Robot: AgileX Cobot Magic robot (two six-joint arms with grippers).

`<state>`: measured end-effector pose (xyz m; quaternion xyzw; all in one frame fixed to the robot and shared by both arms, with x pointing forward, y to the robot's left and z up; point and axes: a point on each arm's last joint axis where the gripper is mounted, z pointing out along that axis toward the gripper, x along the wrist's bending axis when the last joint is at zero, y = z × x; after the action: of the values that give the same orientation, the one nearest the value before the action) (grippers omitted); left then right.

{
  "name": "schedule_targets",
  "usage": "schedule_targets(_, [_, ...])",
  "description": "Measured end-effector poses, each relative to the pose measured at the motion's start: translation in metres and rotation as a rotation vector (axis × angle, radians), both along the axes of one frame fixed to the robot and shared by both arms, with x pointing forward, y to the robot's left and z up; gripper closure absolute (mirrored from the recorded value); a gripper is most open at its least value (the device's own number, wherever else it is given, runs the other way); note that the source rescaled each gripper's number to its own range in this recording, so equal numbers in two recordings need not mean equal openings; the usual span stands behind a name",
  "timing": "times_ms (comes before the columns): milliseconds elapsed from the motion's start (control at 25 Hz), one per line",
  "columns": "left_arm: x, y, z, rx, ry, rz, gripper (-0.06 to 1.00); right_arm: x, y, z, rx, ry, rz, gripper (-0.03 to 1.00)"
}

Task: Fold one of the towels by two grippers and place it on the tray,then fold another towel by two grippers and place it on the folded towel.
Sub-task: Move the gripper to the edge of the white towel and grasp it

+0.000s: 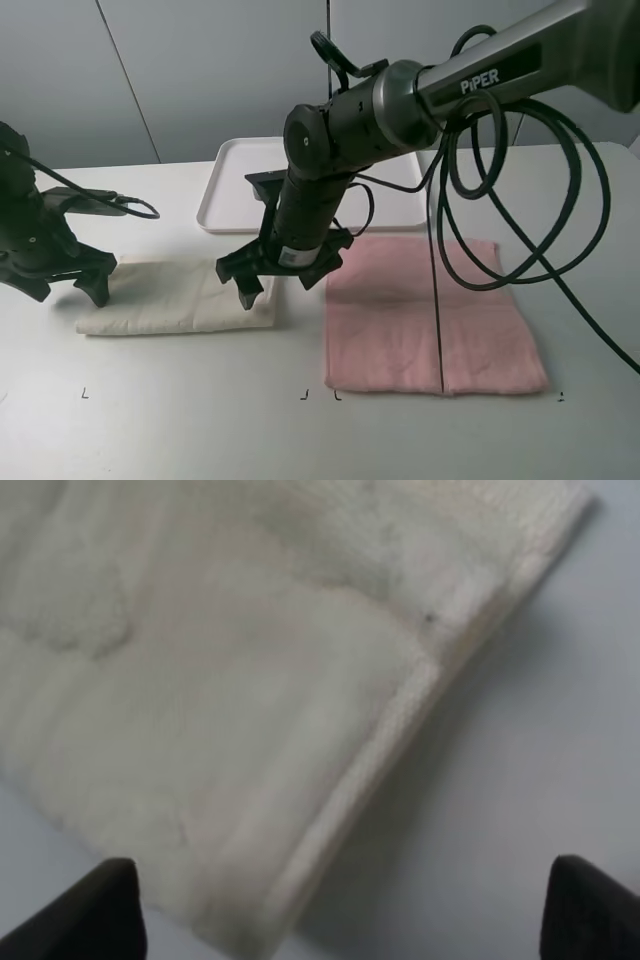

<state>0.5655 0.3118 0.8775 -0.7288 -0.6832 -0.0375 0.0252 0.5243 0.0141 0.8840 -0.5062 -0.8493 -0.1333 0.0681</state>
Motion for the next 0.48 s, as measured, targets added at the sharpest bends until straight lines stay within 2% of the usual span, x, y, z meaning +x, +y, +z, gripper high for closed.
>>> schedule_targets(480, [0.0006,-0.0035,-0.0003,0.002,-0.008,-0.023,-0.05,0.0036,0.0079,-0.0006,0.064,0.002,-0.040,0.12])
